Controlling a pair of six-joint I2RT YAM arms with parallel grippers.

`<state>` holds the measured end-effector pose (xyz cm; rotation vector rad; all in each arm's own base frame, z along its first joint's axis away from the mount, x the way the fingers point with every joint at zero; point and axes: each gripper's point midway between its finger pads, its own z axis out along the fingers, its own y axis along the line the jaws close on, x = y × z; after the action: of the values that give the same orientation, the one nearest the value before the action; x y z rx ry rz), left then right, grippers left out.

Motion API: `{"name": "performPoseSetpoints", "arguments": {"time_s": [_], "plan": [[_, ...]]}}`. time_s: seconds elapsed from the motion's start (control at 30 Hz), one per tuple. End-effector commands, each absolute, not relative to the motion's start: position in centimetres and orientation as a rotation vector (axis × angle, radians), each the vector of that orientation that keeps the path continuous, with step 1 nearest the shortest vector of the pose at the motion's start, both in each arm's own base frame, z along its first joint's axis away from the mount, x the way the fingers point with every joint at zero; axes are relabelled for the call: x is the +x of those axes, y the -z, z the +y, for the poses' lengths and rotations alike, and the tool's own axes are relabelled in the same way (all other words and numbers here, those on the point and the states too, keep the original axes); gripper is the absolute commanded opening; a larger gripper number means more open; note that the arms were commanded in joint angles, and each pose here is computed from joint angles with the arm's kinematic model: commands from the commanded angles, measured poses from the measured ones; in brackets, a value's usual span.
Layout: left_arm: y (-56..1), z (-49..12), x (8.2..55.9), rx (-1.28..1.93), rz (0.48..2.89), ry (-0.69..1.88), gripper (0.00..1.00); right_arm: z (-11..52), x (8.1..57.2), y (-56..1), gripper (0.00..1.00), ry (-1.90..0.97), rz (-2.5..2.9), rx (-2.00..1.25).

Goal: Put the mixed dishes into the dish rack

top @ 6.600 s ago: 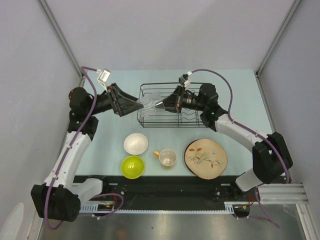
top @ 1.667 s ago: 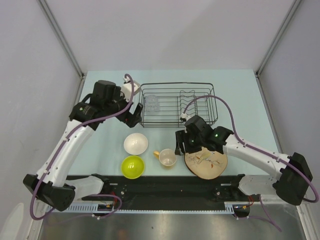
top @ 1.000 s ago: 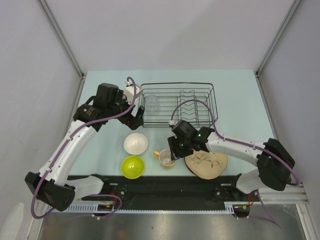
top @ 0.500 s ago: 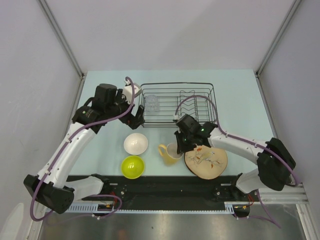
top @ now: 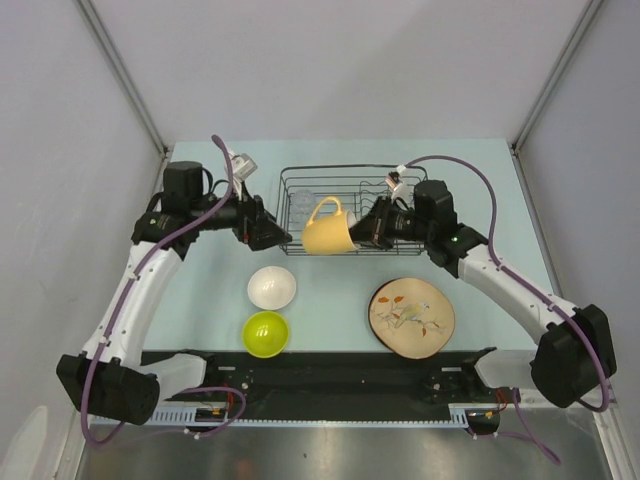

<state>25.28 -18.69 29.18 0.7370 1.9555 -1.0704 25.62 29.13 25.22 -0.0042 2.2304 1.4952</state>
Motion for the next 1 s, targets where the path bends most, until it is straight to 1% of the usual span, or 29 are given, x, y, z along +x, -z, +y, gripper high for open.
{"name": "performPoseSetpoints", "arguments": {"time_s": [0.0, 0.17, 0.3, 0.5, 0.63, 0.8, 0.97], "plan": [[-31.9, -20.8, 22.7, 0.818, 1.795, 1.367, 1.00, 31.5, 24.8, -33.3, 0.00, -1.904, 1.952, -0.077], [-32.9, -21.3, 22.1, 0.813, 1.769, 1.484, 1.00, 32.3, 25.3, -33.6, 0.00, -1.997, 1.912, -0.041], [-33.6, -21.4, 22.3, 0.811, 1.740, 1.486, 1.00, 32.9, 25.4, -32.9, 0.00, -2.034, 1.915, -0.024], [-32.6, -21.6, 23.2, 0.788, 1.764, 1.496, 1.00, 34.5, 25.0, -33.7, 0.00, -2.172, 1.852, -0.017], [-31.7, -21.4, 23.8, 0.779, 1.792, 1.458, 1.00, 35.3, 24.9, -33.6, 0.00, -2.239, 1.813, -0.029], [-30.3, -21.2, 24.3, 0.791, 1.825, 1.403, 1.00, 35.2, 24.7, -33.5, 0.00, -2.241, 1.820, -0.048], [-28.4, -20.1, 25.6, 0.842, 1.880, 1.213, 1.00, 33.9, 25.0, -33.5, 0.00, -2.164, 1.852, -0.063]]}}
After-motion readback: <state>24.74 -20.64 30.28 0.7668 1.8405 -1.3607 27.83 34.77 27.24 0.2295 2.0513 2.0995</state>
